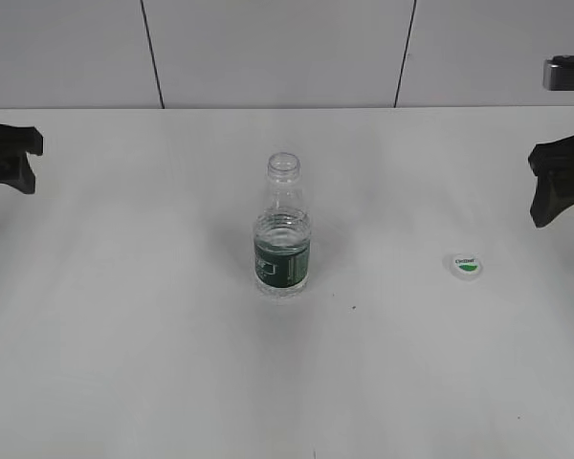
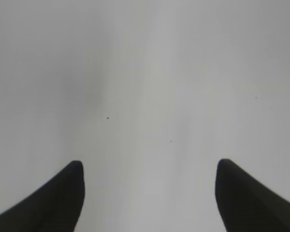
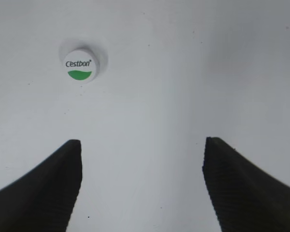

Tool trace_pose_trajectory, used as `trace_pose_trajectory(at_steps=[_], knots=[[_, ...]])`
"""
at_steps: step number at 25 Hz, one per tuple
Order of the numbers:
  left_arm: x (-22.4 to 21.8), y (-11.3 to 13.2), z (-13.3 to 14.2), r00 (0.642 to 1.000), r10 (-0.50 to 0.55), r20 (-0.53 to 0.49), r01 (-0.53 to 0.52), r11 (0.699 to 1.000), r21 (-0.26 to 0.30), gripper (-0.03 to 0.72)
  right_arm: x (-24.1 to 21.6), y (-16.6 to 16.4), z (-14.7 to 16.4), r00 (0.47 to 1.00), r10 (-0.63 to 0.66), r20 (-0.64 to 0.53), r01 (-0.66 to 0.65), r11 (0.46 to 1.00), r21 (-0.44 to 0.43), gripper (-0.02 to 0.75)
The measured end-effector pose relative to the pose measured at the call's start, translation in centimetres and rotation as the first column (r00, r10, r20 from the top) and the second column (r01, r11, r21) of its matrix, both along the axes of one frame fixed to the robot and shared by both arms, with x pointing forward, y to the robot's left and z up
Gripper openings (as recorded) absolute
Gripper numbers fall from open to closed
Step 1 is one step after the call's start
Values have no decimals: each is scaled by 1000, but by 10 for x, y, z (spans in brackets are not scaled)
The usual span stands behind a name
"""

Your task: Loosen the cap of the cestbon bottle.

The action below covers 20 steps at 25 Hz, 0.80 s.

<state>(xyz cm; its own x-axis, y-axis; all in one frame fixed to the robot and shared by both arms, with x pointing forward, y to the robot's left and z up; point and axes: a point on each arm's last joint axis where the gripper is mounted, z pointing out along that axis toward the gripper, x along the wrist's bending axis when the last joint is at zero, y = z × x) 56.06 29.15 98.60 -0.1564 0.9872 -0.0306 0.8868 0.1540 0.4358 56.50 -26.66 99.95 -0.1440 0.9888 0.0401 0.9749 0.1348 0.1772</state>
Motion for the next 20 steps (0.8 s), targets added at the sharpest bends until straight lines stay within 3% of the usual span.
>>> trace_pose_trajectory(at_steps=[11, 20], knots=[[6, 0, 31, 990, -98, -104, 103, 994, 44, 506, -3, -1, 2, 1000, 6, -19, -6, 1000, -13, 591], [-6, 1, 53, 989, -116, -93, 122, 991, 64, 502, -17, -5, 35, 997, 21, 68, -18, 999, -42, 591]])
